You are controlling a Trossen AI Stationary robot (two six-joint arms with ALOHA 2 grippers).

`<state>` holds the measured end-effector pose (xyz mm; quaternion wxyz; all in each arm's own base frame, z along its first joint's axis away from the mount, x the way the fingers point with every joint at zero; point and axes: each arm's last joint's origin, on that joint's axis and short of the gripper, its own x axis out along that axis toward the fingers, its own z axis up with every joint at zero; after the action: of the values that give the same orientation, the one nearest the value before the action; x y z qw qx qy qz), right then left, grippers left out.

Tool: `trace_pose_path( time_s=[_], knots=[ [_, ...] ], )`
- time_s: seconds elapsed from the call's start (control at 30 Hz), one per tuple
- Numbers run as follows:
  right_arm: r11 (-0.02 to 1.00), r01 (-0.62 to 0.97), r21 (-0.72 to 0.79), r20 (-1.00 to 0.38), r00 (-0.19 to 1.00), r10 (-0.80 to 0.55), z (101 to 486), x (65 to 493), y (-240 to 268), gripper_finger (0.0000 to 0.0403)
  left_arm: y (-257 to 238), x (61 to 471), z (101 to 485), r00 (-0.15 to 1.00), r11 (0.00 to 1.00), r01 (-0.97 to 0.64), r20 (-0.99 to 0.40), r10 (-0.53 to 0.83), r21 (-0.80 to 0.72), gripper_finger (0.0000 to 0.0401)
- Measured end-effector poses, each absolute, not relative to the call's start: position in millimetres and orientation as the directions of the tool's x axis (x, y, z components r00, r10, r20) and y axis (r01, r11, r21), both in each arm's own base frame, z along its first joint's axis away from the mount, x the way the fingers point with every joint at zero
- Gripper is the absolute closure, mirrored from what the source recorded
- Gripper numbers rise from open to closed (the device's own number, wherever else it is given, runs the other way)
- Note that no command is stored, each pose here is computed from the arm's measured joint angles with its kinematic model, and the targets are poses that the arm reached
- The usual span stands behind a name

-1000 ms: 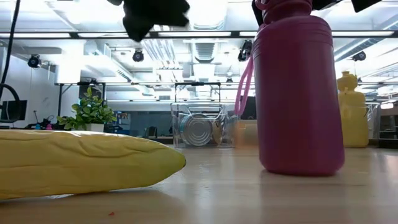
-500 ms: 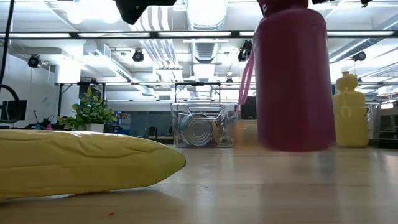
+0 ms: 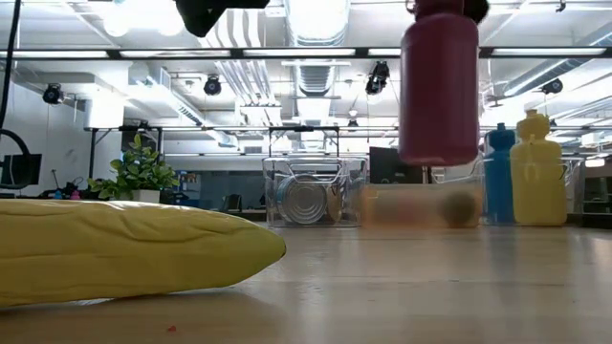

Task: Pick & Place Food Item
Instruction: Put the violet tumbler into the right transparent bin

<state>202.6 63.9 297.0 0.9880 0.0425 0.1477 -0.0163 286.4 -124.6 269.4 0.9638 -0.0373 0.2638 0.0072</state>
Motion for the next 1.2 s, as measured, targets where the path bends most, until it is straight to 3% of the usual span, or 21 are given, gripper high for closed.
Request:
trace_pose_path(
  time_s=[0.3,0.53,0.77,1.2],
  knots=[
    [0.872,0.477,0.108,-0.174,0.873,-0.456,324.5,154.3,33.2,0.034,-124.5,286.1,268.8,0.857,0.997,-0.034,-0.515,-0.004,-0.064,0.0283],
    [0.75,0.652,0.115,-0.108,0.758,-0.643,353.7,130.0,16.1,0.034,-124.3,286.2,268.8,0.858,0.997,-0.035,-0.514,-0.003,-0.065,0.0283],
    [0.625,0.775,0.094,-0.177,0.631,-0.755,362.9,115.5,1.3,0.034,-124.4,286.9,269.8,0.864,0.997,-0.035,-0.504,-0.006,-0.071,0.0283],
    [0.372,0.922,0.11,-0.253,0.388,-0.886,344.8,106.8,-24.8,0.034,-124.4,287.0,269.9,0.864,0.997,-0.035,-0.503,-0.006,-0.072,0.0283]
  ],
)
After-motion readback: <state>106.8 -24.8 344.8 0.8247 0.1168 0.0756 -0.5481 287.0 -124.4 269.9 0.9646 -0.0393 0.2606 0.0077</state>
